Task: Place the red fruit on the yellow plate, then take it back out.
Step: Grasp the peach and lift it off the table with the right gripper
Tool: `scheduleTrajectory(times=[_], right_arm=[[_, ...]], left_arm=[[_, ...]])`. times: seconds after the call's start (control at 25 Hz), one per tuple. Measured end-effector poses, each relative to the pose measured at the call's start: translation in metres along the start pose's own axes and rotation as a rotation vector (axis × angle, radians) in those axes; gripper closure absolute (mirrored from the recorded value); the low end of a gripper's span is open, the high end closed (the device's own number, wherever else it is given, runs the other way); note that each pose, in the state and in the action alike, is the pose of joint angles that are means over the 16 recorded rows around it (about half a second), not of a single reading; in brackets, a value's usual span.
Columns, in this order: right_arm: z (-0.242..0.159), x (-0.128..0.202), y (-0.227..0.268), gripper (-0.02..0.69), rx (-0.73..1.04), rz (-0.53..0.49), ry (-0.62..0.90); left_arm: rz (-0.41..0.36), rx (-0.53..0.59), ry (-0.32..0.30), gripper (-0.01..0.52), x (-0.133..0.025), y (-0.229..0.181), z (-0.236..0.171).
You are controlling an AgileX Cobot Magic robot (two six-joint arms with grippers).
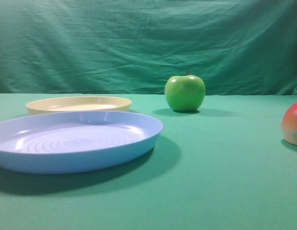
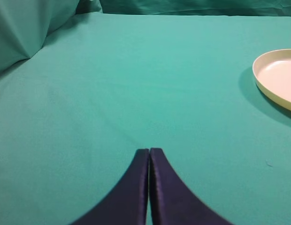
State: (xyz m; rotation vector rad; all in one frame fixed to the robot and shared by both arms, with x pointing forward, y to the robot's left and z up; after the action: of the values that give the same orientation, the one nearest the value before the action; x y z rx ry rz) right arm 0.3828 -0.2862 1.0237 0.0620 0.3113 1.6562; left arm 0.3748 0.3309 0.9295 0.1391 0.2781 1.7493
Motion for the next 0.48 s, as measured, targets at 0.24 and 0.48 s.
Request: scheduleTrajectory(times=[0.24, 0.48], right_arm=[[0.016, 0.012, -0.011, 0.665, 0.009, 0.083, -0.085], [0.005, 0.030, -0.020, 0.665, 0.122, 0.185, -0.155]], left_arm=[[0.000, 0.000, 0.000, 0.514, 0.000, 0.000, 0.000], [0.000, 0.000, 0.000, 0.514, 0.000, 0.000, 0.000]])
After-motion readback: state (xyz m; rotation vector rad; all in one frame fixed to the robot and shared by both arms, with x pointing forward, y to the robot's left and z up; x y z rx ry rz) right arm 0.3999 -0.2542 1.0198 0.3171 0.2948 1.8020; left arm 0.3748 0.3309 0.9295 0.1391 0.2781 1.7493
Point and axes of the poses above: a point on each arm's last joint axis where the gripper is mounted, y pointing back along that axis away from the gripper, x along the wrist's bending axis when the last joint is at zero, z = x × y, the point moved 9 cm from there along -y, pointing out along that axis toward the gripper, and after that the axes turned 4 degrees about y, right-handed, at the moved point
